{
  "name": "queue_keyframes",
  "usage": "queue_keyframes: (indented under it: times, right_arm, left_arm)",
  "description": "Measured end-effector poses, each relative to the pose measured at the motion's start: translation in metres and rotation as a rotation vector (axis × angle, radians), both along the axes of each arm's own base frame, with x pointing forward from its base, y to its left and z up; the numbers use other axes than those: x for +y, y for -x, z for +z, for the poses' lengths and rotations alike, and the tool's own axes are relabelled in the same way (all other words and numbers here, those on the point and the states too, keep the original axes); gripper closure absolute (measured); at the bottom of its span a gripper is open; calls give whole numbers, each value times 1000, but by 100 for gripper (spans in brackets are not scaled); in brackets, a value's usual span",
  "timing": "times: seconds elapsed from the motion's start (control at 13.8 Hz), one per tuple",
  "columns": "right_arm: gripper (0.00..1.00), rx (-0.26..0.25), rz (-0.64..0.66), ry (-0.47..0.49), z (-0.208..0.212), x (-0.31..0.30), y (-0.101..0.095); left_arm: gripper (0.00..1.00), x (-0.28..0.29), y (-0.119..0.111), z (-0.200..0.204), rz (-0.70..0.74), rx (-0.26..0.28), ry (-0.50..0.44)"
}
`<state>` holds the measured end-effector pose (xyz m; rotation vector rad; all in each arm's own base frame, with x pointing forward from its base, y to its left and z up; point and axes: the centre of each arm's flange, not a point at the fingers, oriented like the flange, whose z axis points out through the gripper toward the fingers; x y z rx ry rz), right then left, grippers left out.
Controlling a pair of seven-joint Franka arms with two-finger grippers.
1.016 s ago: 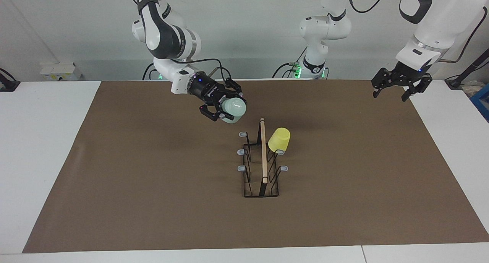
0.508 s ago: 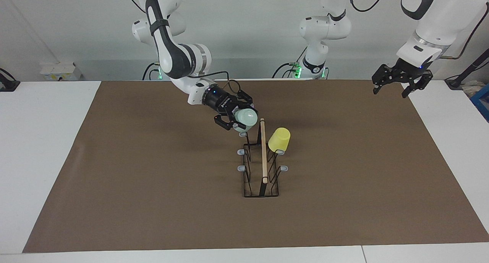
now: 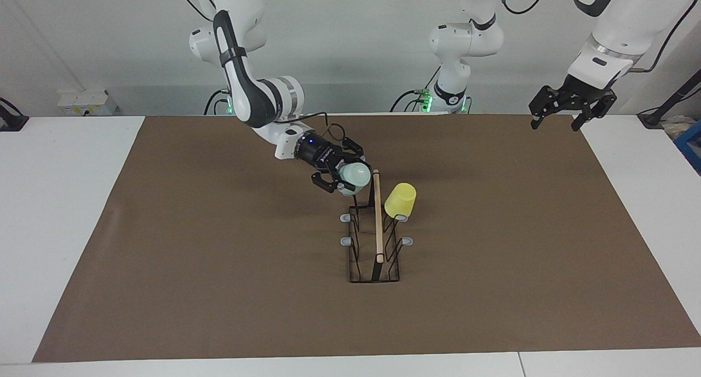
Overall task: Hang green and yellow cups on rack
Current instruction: 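Carry the green cup with the right gripper to the rack's hook, then hang the green cup on the hook and open the right gripper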
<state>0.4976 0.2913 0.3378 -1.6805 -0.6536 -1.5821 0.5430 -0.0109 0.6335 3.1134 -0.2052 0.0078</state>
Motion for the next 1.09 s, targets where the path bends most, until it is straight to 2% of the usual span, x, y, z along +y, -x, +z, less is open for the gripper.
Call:
queue_keyframes:
  times: [0.58,0.73,1.09]
  right_arm:
    - [34,-7,13,32,-34,2,3]
    - [34,-28,22,14,-46,-1,5]
    - [34,-21,22,3,-60,-6,5]
  left_arm:
    - [0,-3,0,-4,12,16,-1]
    - [0,-3,0,-4,12,17,-1]
    - [0,-3,0,-4,13,17,-1]
